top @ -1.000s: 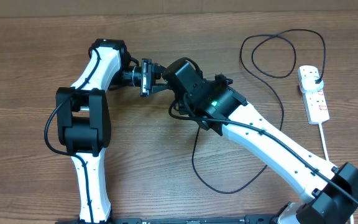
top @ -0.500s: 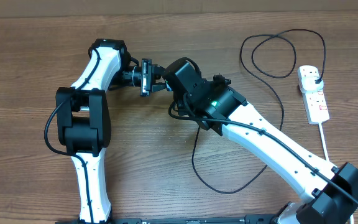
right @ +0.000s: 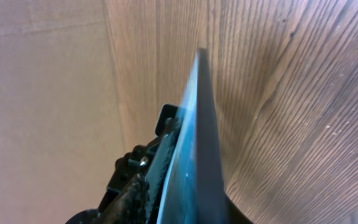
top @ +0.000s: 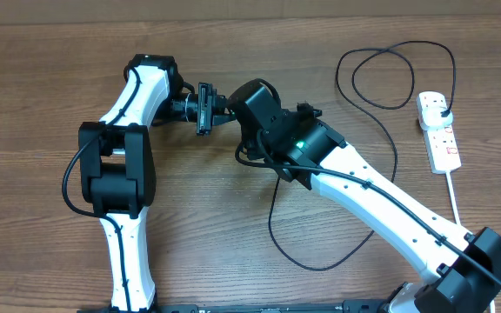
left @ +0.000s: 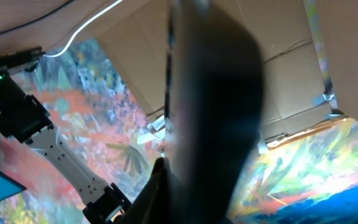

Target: Plug charger to phone and switch on socket

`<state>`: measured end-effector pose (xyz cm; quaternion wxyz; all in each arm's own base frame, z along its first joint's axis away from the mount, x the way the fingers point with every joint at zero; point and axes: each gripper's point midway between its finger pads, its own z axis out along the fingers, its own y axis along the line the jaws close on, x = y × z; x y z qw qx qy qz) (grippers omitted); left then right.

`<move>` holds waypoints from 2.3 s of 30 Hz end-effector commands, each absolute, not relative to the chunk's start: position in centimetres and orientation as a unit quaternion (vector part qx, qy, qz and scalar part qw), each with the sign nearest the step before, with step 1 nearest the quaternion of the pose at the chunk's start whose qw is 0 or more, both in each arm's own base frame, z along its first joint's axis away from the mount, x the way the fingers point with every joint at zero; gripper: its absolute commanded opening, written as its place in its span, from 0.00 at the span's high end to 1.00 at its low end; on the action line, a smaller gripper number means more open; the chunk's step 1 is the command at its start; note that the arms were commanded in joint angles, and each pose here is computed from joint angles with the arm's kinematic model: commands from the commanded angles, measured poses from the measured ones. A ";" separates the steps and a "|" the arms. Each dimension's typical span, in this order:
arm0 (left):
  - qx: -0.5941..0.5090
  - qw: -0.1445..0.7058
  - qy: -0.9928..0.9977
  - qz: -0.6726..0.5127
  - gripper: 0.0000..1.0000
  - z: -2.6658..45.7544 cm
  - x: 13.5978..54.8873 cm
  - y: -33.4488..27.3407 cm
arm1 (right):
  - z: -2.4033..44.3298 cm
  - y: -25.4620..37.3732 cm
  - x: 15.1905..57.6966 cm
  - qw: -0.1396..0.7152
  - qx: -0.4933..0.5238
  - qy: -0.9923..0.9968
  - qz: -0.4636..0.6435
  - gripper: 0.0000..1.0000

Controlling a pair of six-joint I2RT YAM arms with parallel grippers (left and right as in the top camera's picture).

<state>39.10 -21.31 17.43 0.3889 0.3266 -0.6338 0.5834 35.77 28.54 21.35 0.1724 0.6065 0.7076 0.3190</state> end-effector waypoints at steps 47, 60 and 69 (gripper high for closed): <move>0.121 -0.105 -0.955 0.248 0.96 15.9 45.1 -8.5 | 15.2 17.4 33.7 0.061 0.114 0.982 0.138 0.29; 0.139 -0.097 -0.954 0.247 0.96 15.7 44.9 -6.9 | 7.2 19.8 34.1 -0.014 0.136 0.986 0.094 0.61; 0.139 -0.097 -0.954 0.247 0.96 15.7 44.9 -6.9 | 3.4 21.2 33.0 -0.032 0.117 0.992 0.045 0.59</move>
